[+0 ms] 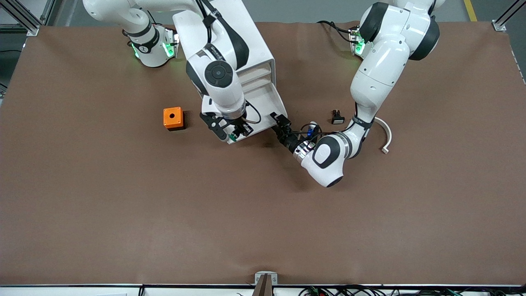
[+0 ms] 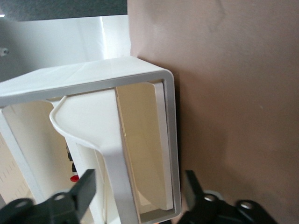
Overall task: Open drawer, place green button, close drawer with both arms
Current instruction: 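Carry the green button with the right gripper over the open drawer, then lower the green button into the drawer and open the right gripper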
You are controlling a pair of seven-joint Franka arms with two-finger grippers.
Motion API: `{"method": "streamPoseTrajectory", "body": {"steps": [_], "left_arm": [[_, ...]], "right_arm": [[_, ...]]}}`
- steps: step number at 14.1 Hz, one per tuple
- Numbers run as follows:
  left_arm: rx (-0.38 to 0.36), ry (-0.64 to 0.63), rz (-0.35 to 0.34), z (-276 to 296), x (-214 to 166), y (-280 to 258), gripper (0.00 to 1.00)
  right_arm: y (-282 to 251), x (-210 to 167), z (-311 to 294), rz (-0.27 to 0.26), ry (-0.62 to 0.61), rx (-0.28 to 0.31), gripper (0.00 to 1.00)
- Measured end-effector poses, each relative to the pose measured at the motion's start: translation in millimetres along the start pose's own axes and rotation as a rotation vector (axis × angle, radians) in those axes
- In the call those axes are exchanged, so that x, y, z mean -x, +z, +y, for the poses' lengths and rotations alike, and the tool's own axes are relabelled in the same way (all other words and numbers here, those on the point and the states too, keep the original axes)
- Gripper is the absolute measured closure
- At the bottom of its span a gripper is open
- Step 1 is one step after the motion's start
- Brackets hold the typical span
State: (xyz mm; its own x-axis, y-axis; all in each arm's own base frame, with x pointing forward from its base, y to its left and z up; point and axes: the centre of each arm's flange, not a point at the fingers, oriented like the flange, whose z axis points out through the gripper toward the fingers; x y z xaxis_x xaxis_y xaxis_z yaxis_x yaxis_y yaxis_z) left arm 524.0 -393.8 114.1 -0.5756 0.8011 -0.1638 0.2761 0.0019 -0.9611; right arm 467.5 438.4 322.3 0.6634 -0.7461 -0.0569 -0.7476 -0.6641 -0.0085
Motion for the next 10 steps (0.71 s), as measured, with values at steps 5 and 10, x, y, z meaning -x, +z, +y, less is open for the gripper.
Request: {"method": "streamPoseTrajectory", "body": {"steps": [5, 10], "left_arm": [[0.044, 0.244, -0.044, -20.0, 7.3, -44.9, 0.00], [0.150, 0.533, -0.017, -46.1, 8.6, -106.2, 0.00]], "right_arm": [[13.4, 13.0, 6.1, 0.000, -0.013, 0.063, 0.58], [29.9, 52.0, 17.2, 0.003, -0.066, 0.145, 0.58]]}}
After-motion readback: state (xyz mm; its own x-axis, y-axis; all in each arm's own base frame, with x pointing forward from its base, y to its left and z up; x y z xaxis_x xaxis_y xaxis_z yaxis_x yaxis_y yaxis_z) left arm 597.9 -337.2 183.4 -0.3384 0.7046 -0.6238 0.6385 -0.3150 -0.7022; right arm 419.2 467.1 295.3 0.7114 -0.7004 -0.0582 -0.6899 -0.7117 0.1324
